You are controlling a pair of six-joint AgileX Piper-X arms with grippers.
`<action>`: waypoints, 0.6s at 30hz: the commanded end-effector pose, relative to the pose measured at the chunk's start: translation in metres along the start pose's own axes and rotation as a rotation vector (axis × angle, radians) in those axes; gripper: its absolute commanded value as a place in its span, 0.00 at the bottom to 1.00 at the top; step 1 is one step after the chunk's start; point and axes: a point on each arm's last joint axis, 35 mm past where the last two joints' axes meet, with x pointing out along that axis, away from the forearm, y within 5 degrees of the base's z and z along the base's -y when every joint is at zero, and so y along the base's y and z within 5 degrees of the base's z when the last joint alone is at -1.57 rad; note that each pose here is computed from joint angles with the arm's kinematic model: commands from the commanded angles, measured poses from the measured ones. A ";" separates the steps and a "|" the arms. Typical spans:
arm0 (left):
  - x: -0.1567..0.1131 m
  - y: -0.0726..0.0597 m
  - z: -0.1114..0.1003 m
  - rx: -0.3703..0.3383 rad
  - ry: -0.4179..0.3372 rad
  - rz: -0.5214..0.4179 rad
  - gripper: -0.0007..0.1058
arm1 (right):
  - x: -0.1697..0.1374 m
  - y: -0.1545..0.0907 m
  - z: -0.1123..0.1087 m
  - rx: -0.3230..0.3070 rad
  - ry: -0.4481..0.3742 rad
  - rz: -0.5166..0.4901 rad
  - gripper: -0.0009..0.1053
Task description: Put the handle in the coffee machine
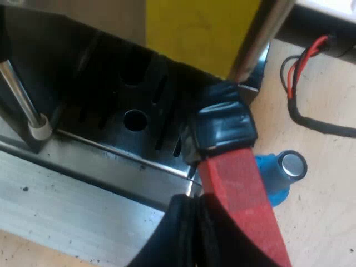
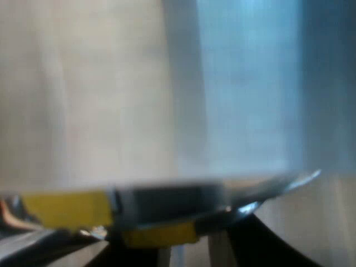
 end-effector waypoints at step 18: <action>0.003 -0.020 -0.008 -0.090 -0.025 -0.130 0.01 | 0.004 -0.009 0.031 0.111 -0.095 -0.032 0.20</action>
